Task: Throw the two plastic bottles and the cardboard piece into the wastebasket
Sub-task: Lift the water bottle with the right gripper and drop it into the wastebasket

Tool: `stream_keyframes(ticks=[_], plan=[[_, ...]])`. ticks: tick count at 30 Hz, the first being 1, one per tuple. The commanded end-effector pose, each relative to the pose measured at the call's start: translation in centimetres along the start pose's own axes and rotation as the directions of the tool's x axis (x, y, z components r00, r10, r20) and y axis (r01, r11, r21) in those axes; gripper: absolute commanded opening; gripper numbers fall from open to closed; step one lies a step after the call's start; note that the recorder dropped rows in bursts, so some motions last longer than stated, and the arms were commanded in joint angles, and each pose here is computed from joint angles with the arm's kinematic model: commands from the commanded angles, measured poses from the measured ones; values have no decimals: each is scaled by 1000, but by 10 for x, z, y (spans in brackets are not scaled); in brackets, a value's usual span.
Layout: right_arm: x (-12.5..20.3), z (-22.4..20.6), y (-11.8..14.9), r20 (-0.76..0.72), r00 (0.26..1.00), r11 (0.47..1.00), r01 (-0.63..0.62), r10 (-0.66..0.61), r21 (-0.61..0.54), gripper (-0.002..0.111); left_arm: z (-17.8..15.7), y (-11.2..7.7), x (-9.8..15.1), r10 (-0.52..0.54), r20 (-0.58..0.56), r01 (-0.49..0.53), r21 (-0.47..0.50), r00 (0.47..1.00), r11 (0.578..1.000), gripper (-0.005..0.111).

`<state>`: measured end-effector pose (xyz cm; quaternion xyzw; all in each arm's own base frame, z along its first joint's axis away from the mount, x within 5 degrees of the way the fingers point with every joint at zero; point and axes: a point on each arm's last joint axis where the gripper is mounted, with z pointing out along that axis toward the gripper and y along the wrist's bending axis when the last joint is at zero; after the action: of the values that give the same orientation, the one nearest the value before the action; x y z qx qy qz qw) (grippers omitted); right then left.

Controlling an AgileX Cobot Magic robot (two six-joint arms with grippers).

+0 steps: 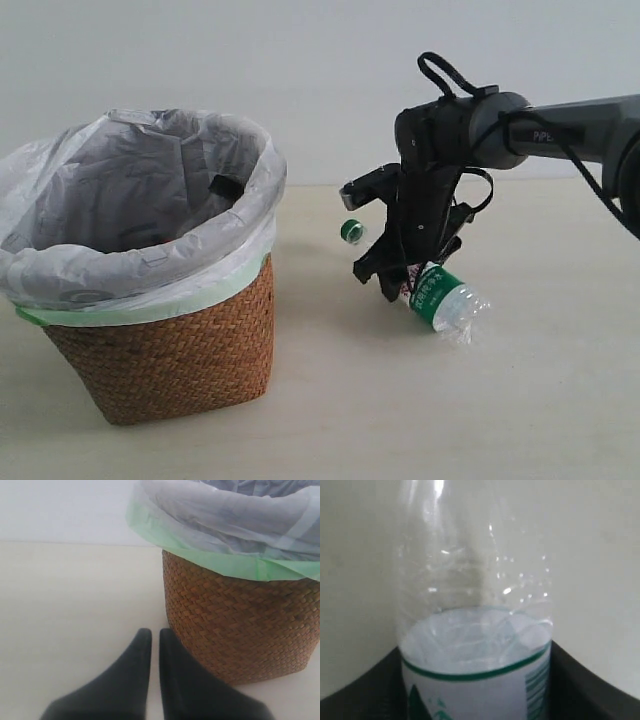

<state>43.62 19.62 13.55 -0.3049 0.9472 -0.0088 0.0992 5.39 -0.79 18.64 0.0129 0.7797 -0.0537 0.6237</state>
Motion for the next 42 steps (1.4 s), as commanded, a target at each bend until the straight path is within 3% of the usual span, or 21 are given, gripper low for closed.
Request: stream_keyframes(ticks=[1, 7, 13, 18, 23, 26, 34, 39, 42], plan=[[16, 3, 27, -78, 996, 985, -62, 50, -164, 0, 0, 0, 1, -8, 3, 8, -4, 1000, 1000, 6], [33, -22, 52, 65, 995, 988, -59, 69, -142, 0, 0, 0, 1, -8, 3, 8, -4, 1000, 1000, 6], [71, -71, 52, 134, 986, 990, -85, 101, -114, 0, 0, 0, 1, -8, 3, 8, -4, 1000, 1000, 6], [113, -169, 49, 256, 957, 989, -115, 135, -91, 0, 0, 0, 1, -8, 3, 8, -4, 1000, 1000, 6], [158, -219, 45, 369, 913, 985, -170, 172, -39, 0, 0, 0, 1, -8, 3, 8, -4, 1000, 1000, 6], [179, -217, 45, 364, 917, 984, -176, 166, -5, 0, 0, 0, 1, -8, 3, 8, -4, 1000, 1000, 6], [175, -208, 38, 382, 912, 982, -181, 149, 51, 0, 0, 0, 1, -8, 3, 8, -4, 1000, 1000, 6], [187, -206, 1, 333, 920, 953, -266, 207, 143, 0, 0, 0, 1, -8, 3, 8, -4, 1000, 1000, 6], [209, -205, -42, 287, 897, 890, -403, 337, 215, 0, 0, 0, 1, -8, 3, 8, -4, 1000, 1000, 6]])
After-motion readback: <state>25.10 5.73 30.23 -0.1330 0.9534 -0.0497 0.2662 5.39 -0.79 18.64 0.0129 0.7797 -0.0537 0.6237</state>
